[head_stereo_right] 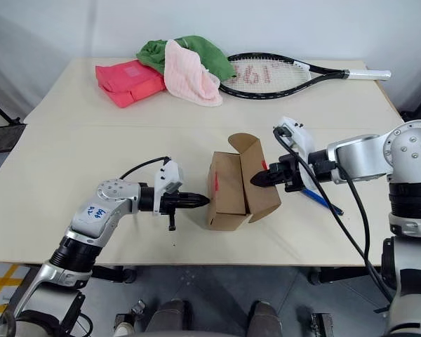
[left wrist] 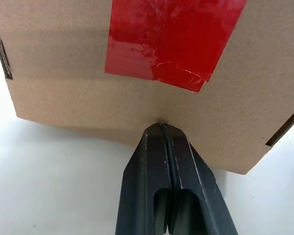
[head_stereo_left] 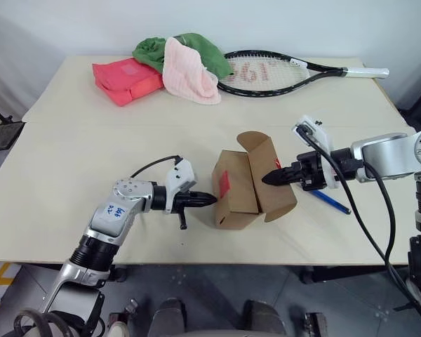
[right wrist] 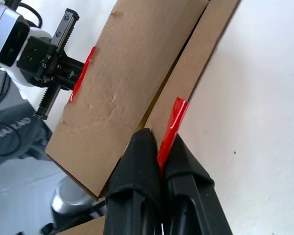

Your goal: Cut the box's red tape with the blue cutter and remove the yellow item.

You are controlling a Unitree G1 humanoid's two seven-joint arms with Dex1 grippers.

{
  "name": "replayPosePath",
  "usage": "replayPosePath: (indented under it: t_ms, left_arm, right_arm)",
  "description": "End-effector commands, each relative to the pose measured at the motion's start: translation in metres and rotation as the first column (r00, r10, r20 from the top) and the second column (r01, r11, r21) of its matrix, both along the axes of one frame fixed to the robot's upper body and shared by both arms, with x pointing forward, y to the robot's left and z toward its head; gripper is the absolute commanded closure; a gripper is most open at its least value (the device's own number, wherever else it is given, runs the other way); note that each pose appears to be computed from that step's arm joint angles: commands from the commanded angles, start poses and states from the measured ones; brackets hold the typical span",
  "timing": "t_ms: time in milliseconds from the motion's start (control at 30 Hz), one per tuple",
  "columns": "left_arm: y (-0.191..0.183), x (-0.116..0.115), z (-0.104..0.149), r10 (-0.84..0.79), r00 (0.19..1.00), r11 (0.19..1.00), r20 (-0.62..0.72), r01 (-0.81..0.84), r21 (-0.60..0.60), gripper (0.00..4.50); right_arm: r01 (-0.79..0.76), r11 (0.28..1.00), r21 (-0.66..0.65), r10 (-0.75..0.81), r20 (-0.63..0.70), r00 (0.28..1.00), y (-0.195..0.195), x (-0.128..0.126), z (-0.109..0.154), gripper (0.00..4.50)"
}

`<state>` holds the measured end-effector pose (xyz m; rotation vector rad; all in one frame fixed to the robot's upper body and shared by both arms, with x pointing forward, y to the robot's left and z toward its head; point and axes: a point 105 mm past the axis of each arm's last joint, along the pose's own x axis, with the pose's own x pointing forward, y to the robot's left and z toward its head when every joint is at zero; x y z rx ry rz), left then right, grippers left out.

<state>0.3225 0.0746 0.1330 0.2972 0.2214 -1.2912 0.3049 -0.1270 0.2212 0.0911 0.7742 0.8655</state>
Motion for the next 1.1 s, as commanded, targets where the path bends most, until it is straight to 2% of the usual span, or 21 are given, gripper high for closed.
replayPosePath:
  t_ms: [33, 333, 467, 700, 833, 1100]
  left_arm:
    - [-0.007, -0.004, -0.004, -0.014, 1.0, 1.0, -0.01, 0.014, -0.007, 4.5]
    - [-0.003, -0.006, -0.015, 0.027, 0.998, 1.0, -0.056, -0.027, 0.012, 4.5]
    - [-0.001, -0.009, -0.016, 0.033, 0.998, 0.999, -0.059, -0.032, 0.017, 4.5]
    - [0.006, -0.007, -0.006, 0.047, 0.998, 0.999, -0.034, -0.046, 0.015, 4.5]
    - [0.02, -0.008, 0.011, 0.04, 0.999, 0.999, -0.016, -0.04, 0.015, 4.5]
    - [0.044, -0.022, 0.034, -0.029, 0.999, 0.998, -0.02, 0.03, 0.051, 4.5]
  right_arm:
    - [-0.018, 0.998, -0.06, 0.021, 0.046, 0.999, 0.012, -0.005, -0.006, 4.49]
    - [0.014, 0.999, -0.046, -0.008, 0.111, 0.994, 0.037, -0.019, -0.014, 4.49]
    - [0.075, 0.991, -0.109, -0.065, 0.098, 0.993, 0.03, -0.02, -0.029, 4.49]
    - [0.119, 0.986, -0.114, -0.105, 0.115, 0.988, 0.026, -0.013, -0.024, 4.49]
    - [0.146, 0.982, -0.124, -0.128, 0.14, 0.982, 0.02, -0.004, -0.02, 4.49]
    - [0.148, 0.979, -0.139, -0.121, 0.189, 0.974, 0.016, 0.008, -0.007, 4.49]
